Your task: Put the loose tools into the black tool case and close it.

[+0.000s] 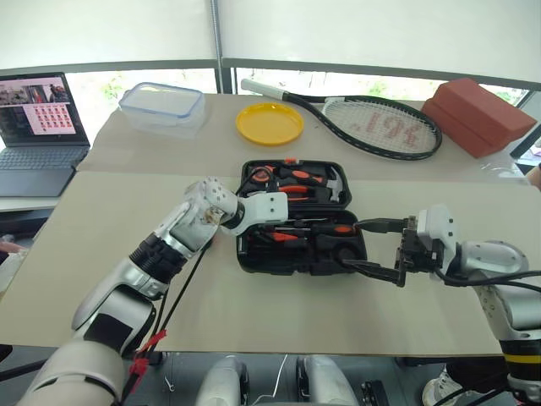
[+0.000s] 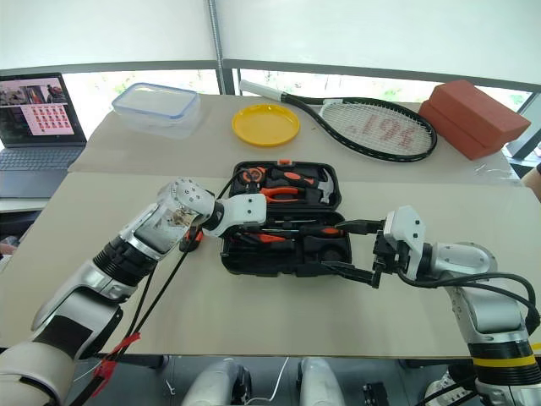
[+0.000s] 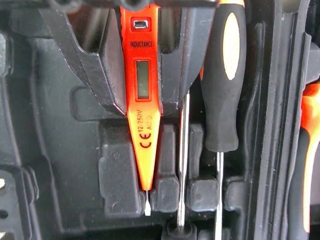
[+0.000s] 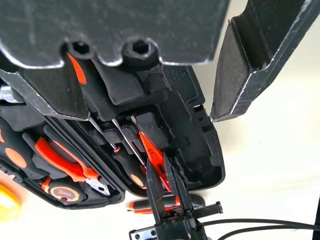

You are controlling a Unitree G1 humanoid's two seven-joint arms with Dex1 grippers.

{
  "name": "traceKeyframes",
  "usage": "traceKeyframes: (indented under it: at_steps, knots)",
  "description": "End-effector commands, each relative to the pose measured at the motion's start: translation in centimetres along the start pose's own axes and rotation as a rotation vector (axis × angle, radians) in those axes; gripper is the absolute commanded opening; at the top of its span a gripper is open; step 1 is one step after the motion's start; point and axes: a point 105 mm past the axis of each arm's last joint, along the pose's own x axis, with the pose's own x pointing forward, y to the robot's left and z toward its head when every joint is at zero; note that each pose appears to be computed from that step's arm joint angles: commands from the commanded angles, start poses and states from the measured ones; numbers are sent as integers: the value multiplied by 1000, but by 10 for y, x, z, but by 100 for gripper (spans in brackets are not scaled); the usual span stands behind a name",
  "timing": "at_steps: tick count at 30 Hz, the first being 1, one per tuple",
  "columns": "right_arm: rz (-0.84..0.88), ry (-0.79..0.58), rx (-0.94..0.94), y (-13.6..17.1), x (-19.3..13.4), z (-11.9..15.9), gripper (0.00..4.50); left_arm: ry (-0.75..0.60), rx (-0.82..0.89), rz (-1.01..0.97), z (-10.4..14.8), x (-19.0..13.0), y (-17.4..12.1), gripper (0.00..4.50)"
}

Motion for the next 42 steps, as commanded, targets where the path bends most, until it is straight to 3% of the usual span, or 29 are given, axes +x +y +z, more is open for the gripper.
traceKeyframes:
  at_steps: [1,4,6,12,17,28,42]
  knots:
    - [-17,-37,-44,-3,0,15,450,67,-69,-58,-23,10,-13,44]
    - [-21,-42,-45,-3,2,17,450,-59,-138,-23,-4,8,-7,44]
    - [-24,-48,-45,-4,4,18,450,-132,-156,-27,7,4,-6,144]
    - [-19,-60,-33,-5,2,18,450,-304,-155,28,29,-21,10,348]
    - [-20,-70,-17,-6,-1,15,450,-465,-135,147,30,-44,27,348]
    - [-52,-81,-8,-10,-2,7,450,-684,-317,202,4,-16,24,5]
    - [-75,-88,2,-8,-5,1,450,-514,-279,90,-25,26,-15,5]
